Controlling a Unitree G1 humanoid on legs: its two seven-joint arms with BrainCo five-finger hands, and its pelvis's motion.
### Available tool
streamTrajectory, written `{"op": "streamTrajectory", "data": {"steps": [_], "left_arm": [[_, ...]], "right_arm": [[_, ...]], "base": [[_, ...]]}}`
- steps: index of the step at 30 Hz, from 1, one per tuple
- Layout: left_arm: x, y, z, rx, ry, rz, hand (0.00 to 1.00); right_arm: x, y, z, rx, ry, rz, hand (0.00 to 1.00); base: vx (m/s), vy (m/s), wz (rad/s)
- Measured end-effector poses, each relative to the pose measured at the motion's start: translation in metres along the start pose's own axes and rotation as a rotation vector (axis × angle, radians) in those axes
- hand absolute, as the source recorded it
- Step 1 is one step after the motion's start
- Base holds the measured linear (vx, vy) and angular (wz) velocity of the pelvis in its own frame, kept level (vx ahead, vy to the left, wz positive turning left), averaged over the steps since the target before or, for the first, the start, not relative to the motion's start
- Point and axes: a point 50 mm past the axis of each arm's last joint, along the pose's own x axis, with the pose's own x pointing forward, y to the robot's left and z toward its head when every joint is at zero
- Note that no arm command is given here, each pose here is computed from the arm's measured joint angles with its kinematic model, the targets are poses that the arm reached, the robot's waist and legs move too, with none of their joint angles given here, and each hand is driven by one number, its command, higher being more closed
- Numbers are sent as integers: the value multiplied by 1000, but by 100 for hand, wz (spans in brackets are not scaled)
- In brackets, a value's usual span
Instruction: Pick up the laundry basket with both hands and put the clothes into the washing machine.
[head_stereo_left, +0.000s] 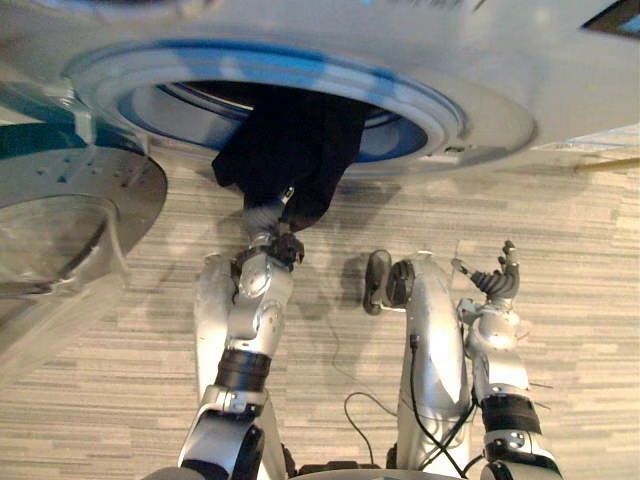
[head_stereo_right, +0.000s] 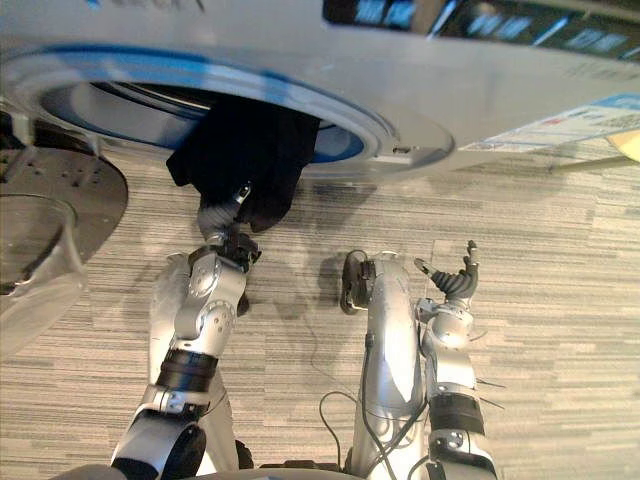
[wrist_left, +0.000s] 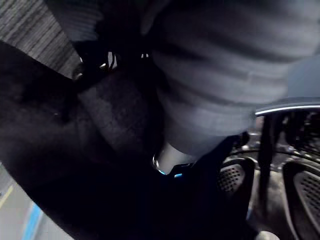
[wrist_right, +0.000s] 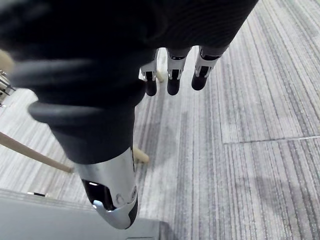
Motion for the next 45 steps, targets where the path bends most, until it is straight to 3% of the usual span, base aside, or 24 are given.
{"op": "streamTrajectory", "data": {"steps": [4, 9, 14, 15, 16, 17, 20, 23, 28, 32, 38, 45], "left_arm": [[-2, -20, 19, 40, -107, -91, 100], [24, -54, 60, 159, -299, -217, 100], [64, -81, 121, 538, -603, -223, 100], [73, -88, 138, 718, -705, -185, 100], [76, -89, 144, 784, -738, -167, 0], [84, -95, 155, 967, -817, -124, 0], [102, -104, 167, 1252, -889, -31, 0], [118, -100, 169, 1442, -838, 44, 0], [139, -78, 164, 1412, -572, 50, 0], [147, -65, 158, 1247, -384, -8, 0], [134, -65, 153, 1110, -437, -11, 0], [100, -26, 128, 873, -460, 39, 0]], "right_arm": [[-1, 0, 6, 18, -47, 3, 0], [-2, 3, 8, 24, -59, 12, 0], [-1, 4, 12, 38, -89, 17, 0], [-1, 6, 14, 46, -105, 22, 0], [-1, 8, 16, 48, -112, 26, 0], [-1, 10, 19, 56, -132, 34, 0], [-2, 12, 21, 64, -158, 43, 0], [-4, 20, 22, 62, -165, 79, 0], [-6, 28, 22, 56, -165, 158, 0], [-6, 33, 22, 47, -149, 204, 0], [-8, 36, 21, 55, -134, 209, 0], [-8, 34, 22, 57, -131, 184, 0]], "base": [[38, -11, 1], [48, -3, -6], [29, -8, -9], [21, -2, -17], [39, -3, -18], [28, 0, -9], [32, 5, -11], [29, 3, -10], [10, -8, -8], [3, 1, -3], [25, 3, 9], [45, 0, 12]]}}
